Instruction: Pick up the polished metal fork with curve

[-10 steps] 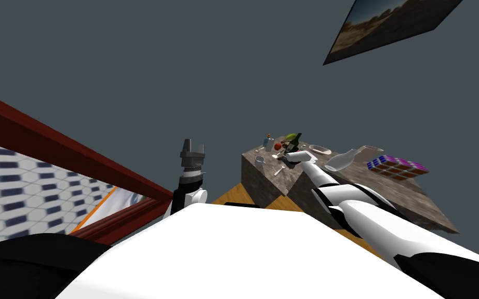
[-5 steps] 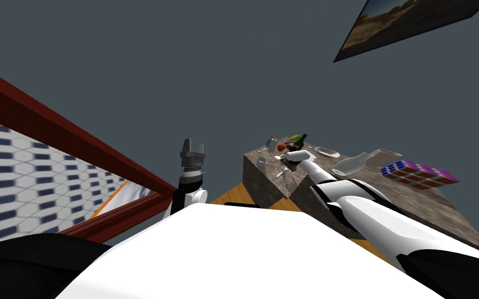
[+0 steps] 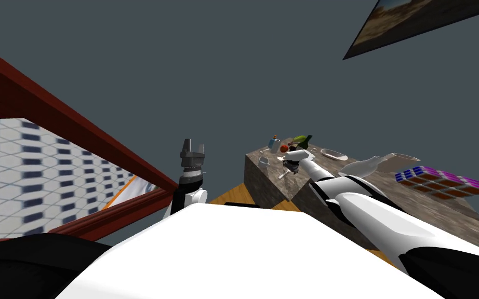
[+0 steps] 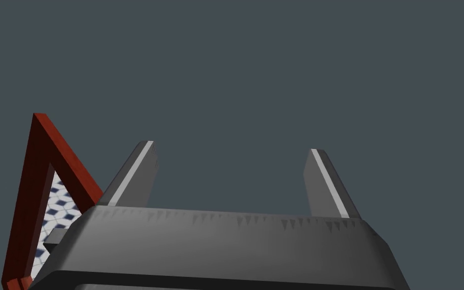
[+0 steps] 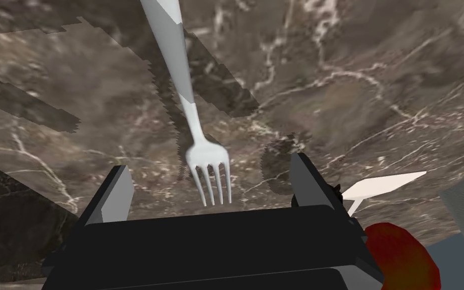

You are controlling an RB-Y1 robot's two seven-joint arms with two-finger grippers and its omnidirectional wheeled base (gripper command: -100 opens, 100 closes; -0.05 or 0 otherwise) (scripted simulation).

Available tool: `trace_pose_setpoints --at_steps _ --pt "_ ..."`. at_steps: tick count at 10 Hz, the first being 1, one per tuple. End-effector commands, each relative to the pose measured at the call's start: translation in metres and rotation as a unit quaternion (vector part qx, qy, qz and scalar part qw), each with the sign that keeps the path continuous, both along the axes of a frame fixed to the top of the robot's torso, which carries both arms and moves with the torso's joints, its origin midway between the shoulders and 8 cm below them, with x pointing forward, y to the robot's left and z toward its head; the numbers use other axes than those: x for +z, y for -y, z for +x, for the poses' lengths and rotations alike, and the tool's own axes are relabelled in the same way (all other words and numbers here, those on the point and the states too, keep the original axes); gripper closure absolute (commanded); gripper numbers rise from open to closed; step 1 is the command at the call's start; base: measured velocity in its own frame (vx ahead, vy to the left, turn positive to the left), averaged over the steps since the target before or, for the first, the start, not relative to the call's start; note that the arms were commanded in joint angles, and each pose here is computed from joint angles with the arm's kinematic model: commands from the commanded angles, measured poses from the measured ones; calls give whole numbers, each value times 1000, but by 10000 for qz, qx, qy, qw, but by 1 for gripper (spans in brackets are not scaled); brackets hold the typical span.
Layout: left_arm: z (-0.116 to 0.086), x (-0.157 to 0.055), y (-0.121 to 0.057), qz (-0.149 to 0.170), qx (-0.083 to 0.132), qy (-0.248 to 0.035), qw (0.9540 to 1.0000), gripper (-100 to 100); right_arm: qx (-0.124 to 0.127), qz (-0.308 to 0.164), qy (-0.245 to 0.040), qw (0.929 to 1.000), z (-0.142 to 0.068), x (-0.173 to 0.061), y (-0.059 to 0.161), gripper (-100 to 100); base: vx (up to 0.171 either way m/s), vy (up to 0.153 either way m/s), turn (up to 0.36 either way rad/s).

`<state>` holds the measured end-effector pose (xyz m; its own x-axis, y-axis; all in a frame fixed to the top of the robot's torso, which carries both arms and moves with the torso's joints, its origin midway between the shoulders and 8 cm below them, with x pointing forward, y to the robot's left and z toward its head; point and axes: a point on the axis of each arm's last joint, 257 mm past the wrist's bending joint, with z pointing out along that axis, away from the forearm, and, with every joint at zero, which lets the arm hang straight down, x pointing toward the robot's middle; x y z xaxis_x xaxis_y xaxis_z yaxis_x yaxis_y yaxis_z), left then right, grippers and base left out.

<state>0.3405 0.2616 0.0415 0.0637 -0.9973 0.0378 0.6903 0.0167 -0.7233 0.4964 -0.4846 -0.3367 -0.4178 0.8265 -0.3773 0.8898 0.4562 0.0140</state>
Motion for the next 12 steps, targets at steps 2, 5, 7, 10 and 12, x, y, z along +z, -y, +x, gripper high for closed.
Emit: trace_pose_setpoints --at_steps 2,5,7,10,12 --pt "0 0 0 0 0 0 10000 0 0 -1 -25 10000 -1 0 0 0 0 -3 6" --pt "0 0 0 1 0 1 10000 0 -232 0 -16 9997 -6 -13 3 -100 -46 -69 211" --pt "0 0 0 0 0 0 10000 0 -381 -2 -15 9993 -9 -22 4 -100 -41 -44 136" --pt "0 0 0 0 0 0 10000 0 -355 -3 -17 9994 -10 -21 4 100 -5 -4 12" --pt "0 0 0 0 0 0 10000 0 -349 -5 -8 9994 -9 -20 4 100 0 1 10"
